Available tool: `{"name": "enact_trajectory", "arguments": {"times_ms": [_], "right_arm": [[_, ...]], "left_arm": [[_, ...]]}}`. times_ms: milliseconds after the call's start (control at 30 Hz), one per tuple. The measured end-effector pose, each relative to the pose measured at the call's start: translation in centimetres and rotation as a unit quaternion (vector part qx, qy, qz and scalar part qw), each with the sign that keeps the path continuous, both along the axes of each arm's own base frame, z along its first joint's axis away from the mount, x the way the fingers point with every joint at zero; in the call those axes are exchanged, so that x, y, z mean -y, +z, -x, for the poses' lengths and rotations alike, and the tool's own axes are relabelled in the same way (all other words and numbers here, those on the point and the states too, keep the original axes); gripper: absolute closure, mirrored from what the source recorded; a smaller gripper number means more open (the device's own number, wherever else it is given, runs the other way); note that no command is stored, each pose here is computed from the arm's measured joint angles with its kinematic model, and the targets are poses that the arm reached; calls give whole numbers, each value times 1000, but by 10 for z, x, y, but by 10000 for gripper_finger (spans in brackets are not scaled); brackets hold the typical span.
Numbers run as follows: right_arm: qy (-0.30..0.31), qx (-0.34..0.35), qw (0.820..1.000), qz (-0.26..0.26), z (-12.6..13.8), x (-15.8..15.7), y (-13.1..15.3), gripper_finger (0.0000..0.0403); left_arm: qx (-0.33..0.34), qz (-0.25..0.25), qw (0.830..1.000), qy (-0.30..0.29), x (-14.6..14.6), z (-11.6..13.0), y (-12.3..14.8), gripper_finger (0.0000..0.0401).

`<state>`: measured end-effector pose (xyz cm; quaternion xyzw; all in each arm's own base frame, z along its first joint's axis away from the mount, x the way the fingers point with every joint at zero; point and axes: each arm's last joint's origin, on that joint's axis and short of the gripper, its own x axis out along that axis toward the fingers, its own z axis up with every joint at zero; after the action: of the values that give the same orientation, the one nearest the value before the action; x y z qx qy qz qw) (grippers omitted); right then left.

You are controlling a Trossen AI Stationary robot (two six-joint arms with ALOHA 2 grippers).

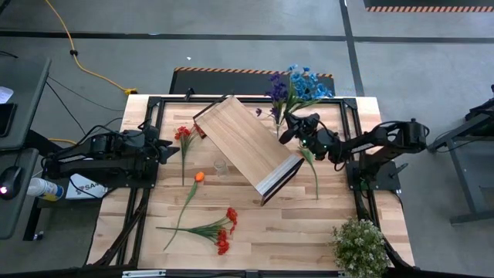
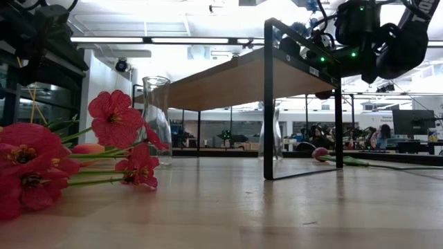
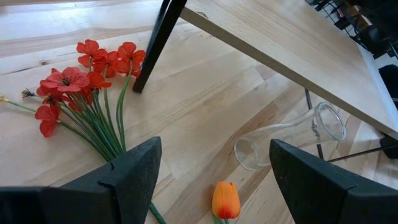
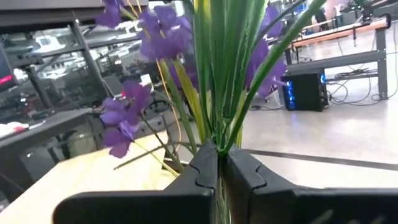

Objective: Pick and place flowers into a vace then onto a shelf
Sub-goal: Put the blue flowers into the top transparent vase

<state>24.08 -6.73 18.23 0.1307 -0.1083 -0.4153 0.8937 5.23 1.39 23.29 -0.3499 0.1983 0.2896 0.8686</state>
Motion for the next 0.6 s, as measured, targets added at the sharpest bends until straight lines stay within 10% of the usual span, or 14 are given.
{"name": "enact_trajectory", "arguments": {"times_ms": [600], "right_arm": [[28, 11, 999, -28, -2, -3, -3, 330]], "left_arm": [[0, 0, 1000, 0, 0, 0, 0, 68]]}}
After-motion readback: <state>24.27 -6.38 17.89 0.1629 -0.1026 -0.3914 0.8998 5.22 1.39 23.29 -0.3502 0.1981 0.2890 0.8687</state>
